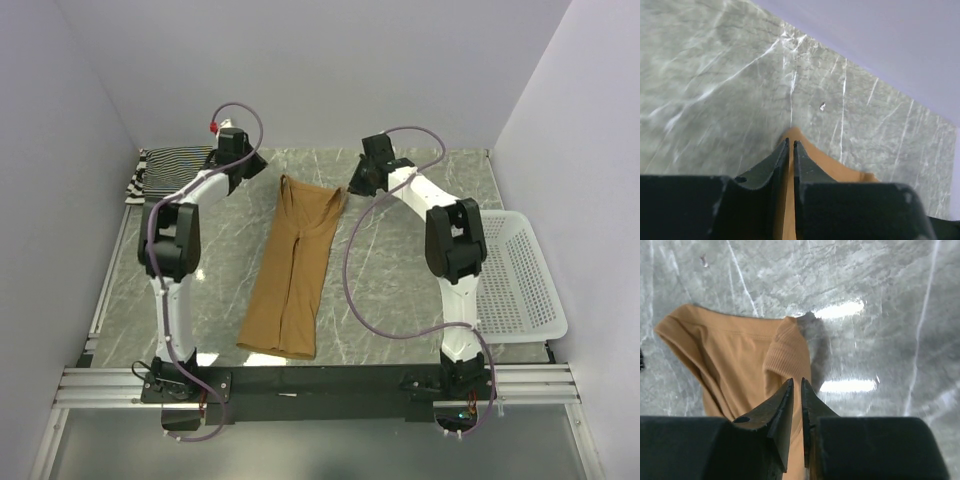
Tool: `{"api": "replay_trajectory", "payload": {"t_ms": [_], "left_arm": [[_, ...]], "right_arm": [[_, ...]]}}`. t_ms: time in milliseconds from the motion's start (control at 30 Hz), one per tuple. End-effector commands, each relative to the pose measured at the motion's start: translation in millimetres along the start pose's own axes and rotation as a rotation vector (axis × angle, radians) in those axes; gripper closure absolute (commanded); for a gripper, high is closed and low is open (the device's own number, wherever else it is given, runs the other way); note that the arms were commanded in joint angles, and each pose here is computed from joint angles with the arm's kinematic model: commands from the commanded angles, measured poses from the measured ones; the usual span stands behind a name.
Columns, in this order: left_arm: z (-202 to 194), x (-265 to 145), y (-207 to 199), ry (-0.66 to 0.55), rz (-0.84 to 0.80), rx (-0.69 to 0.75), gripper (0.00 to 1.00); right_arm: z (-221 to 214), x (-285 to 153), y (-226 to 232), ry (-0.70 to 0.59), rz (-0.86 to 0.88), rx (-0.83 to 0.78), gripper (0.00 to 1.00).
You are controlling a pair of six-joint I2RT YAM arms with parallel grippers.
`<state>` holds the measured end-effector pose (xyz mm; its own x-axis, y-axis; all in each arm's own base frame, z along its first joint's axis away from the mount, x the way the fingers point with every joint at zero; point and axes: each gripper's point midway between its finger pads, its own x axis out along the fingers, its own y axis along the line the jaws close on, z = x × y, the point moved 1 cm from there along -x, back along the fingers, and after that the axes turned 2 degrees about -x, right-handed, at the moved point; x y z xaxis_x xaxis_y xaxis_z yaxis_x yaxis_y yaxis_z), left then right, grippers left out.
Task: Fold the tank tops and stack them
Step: Fold the tank top
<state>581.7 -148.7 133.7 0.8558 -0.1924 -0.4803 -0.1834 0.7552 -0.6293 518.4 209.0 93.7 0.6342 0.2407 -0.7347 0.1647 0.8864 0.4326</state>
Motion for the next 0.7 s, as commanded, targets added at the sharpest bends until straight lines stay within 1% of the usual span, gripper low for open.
{"api": "replay_trajectory", "payload": {"t_ms": [0,33,67,200,233,267,300,433,667], "left_arm": [[14.9,15.8,-40.0,0.029,-0.143,0.067,0.86],[2.8,28.5,-32.1,0.068,-0.142,0.066,0.86],[0.5,38.6,-40.5,0.087,-0.19,0.058,0.87],[-11.3,48.1,-36.6,0.117,-0.203,0.044,0.88],[-14.2,47.8,-38.9,0.124,-0.22,0.042,0.89],[-20.9,48.3,-31.8,0.142,-0.208,0.035,0.89],[-19.1,46.9,-36.1,0.13,-0.226,0.032,0.89],[-30.3,47.1,-32.9,0.156,-0.244,0.022,0.91],[-31.8,44.8,-37.0,0.171,-0.271,0.013,0.91]], "right_arm": [[14.3,5.6,14.3,0.001,0.066,0.016,0.82],[13.8,7.9,14.5,0.007,0.066,0.016,0.83],[14.9,11.8,20.2,0.015,0.095,0.022,0.84],[15.9,13.2,31.3,0.023,0.157,0.038,0.85],[14.9,14.4,34.1,0.027,0.168,0.05,0.85],[14.0,16.7,35.6,0.033,0.177,0.056,0.85],[12.7,17.2,39.3,0.04,0.195,0.059,0.85],[14.7,25.3,48.5,0.053,0.226,0.084,0.85],[9.3,54.1,48.0,0.089,0.231,0.142,0.86]]}}
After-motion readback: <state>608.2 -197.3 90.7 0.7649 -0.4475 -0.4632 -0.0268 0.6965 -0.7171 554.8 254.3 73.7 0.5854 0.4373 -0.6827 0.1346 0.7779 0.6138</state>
